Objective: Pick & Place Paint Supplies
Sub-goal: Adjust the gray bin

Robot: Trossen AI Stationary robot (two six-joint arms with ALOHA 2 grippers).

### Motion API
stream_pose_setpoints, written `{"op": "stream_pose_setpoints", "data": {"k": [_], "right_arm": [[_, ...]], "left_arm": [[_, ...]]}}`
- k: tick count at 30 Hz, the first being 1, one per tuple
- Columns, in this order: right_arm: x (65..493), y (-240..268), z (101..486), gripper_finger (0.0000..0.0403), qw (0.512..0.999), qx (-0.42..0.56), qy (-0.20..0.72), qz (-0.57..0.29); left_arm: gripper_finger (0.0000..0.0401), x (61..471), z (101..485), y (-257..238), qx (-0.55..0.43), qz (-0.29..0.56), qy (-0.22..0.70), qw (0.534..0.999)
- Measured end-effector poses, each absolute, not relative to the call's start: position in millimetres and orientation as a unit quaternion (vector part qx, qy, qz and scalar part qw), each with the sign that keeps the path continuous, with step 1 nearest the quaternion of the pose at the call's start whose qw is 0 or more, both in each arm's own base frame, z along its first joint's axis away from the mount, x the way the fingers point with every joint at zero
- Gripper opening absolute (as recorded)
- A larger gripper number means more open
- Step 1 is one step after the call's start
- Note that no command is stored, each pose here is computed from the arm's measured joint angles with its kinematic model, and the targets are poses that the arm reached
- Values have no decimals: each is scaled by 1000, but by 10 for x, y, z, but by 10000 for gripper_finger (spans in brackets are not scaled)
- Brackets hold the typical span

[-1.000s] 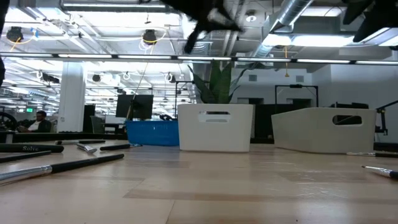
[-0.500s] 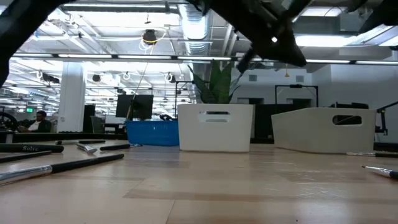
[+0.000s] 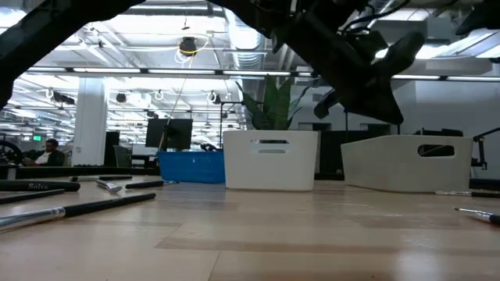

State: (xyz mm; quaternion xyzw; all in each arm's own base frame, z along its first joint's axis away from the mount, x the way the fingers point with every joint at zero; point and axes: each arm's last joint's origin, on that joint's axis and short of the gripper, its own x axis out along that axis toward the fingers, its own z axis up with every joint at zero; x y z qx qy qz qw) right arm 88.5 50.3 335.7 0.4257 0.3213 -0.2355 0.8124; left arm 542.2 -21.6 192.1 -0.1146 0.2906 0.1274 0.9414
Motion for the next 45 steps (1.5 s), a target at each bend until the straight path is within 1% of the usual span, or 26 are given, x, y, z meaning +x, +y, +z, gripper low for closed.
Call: {"op": "stream_pose_setpoints", "data": {"k": [4, 10, 14, 16, 20, 24, 26, 29, 31, 33, 36, 39, 42, 45], "right_arm": [[881, 499, 3359, 235, 812, 427, 321, -235], [883, 498, 3359, 235, 814, 424, 318, -237], [884, 495, 3360, 235, 815, 424, 313, -239], [884, 495, 3360, 235, 814, 426, 313, -240], [888, 499, 3348, 235, 814, 419, 318, -246], [901, 511, 3302, 235, 806, 406, 335, -270], [924, 542, 3261, 235, 797, 392, 366, -278], [979, 626, 3161, 235, 773, 364, 436, -283], [1030, 708, 3037, 234, 756, 352, 477, -277], [1071, 802, 2873, 229, 736, 356, 515, -258], [1140, 900, 2660, 209, 720, 380, 536, -226], [1230, 888, 2506, 170, 709, 407, 528, -230], [1304, 792, 2339, 111, 693, 414, 531, -258], [1390, 693, 2211, 39, 685, 420, 534, -264]], "left_arm": [[0, 5419, 1915, -167, -93, 131, 296, 942], [0, 5370, 1857, 40, -84, 165, 330, 926], [0, 5293, 1880, 126, -42, 229, 352, 907], [0, 5263, 1940, 152, -28, 242, 354, 903], [0, 5201, 2238, 94, -26, 232, 329, 915], [0, 5088, 2565, -63, 0, 248, 304, 920], [0, 5004, 2764, -126, 3, 253, 290, 923], [0, 4826, 3124, -167, 9, 273, 263, 925], [0, 4697, 3309, -180, 17, 288, 258, 922], [0, 4564, 3416, -171, 24, 301, 262, 917], [0, 4327, 3579, -145, 18, 326, 249, 912], [0, 4060, 3710, -113, 3, 360, 228, 905], [0, 3823, 3731, -84, -11, 387, 217, 896], [0, 3590, 3783, -58, -20, 409, 201, 890]]}}
